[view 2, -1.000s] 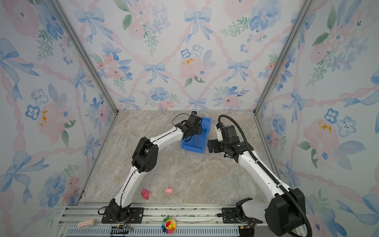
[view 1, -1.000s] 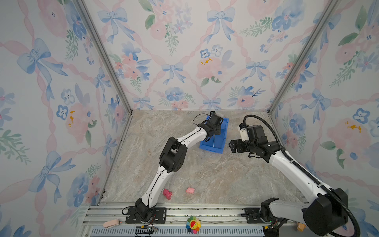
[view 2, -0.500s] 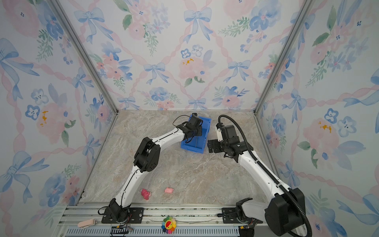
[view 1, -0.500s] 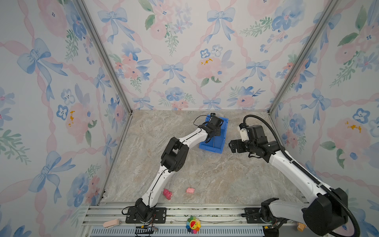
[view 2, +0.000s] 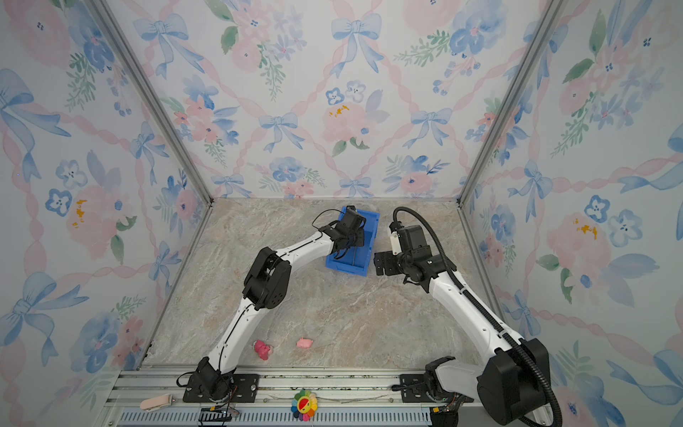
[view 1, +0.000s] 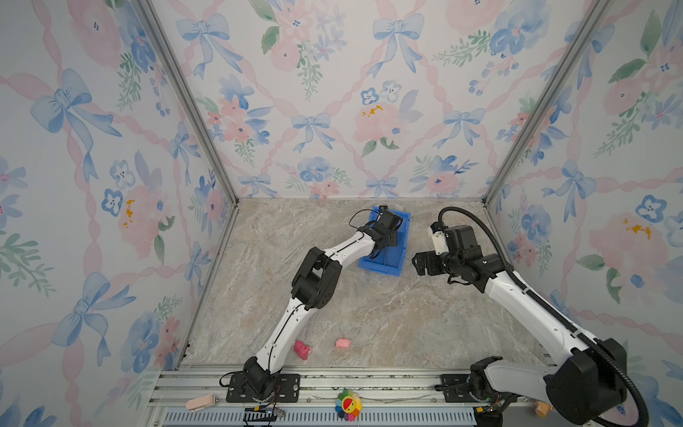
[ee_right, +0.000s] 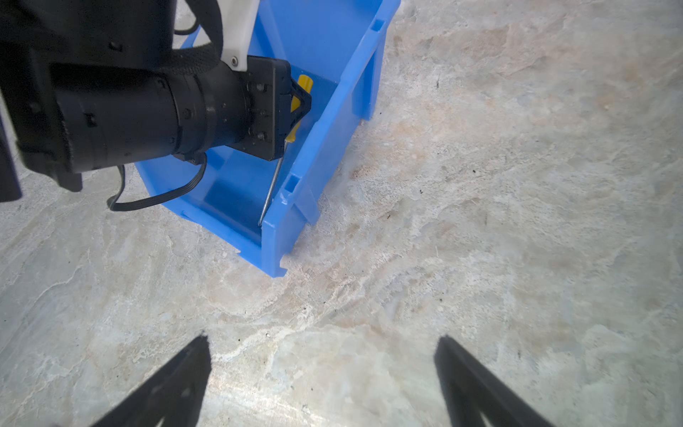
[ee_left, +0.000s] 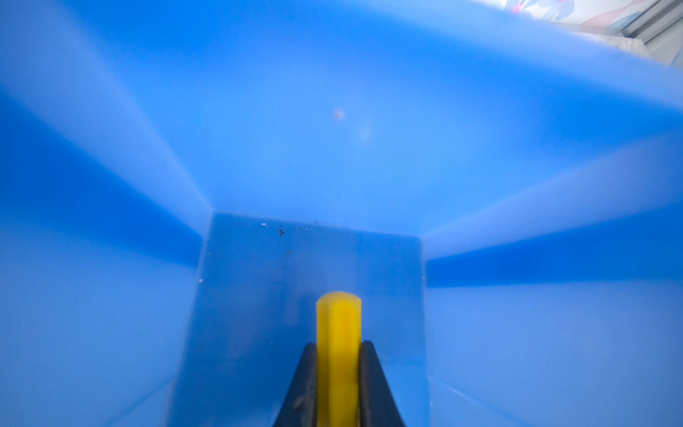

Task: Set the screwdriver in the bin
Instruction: 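Lower the screwdriver into the blue bin and open the left gripper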

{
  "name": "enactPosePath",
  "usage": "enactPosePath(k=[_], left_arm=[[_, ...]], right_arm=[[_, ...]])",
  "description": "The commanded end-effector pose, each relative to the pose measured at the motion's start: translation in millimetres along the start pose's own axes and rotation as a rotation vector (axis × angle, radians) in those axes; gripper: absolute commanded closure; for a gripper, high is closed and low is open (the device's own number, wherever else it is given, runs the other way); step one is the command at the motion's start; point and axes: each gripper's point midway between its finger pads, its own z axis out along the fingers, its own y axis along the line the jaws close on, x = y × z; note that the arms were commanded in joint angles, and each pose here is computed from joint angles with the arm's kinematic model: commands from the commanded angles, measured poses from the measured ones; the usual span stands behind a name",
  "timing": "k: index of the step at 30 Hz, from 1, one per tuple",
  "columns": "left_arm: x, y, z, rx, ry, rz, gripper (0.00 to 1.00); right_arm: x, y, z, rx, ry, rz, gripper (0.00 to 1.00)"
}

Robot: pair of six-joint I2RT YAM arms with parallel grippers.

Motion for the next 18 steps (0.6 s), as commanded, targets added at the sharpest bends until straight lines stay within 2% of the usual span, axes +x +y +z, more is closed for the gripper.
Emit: enactPosePath(k=[1,7,18], left_arm=[[0,-4,1,0.006,0.001,-0.003,0.77],[-7,-8,-4,0.017,-0.012,-0.005,0.67],[-35,-18,-35,0.044,-0.067,-0.005,0.65]], right_arm=[[-1,-3,0,0.006,-0.009,-0.007,0.03],[-2,-3,-1,0.008,-0.015,-0.006,0.03],[-5,-3,-5,0.008,-0.032,-0.008,0.03]])
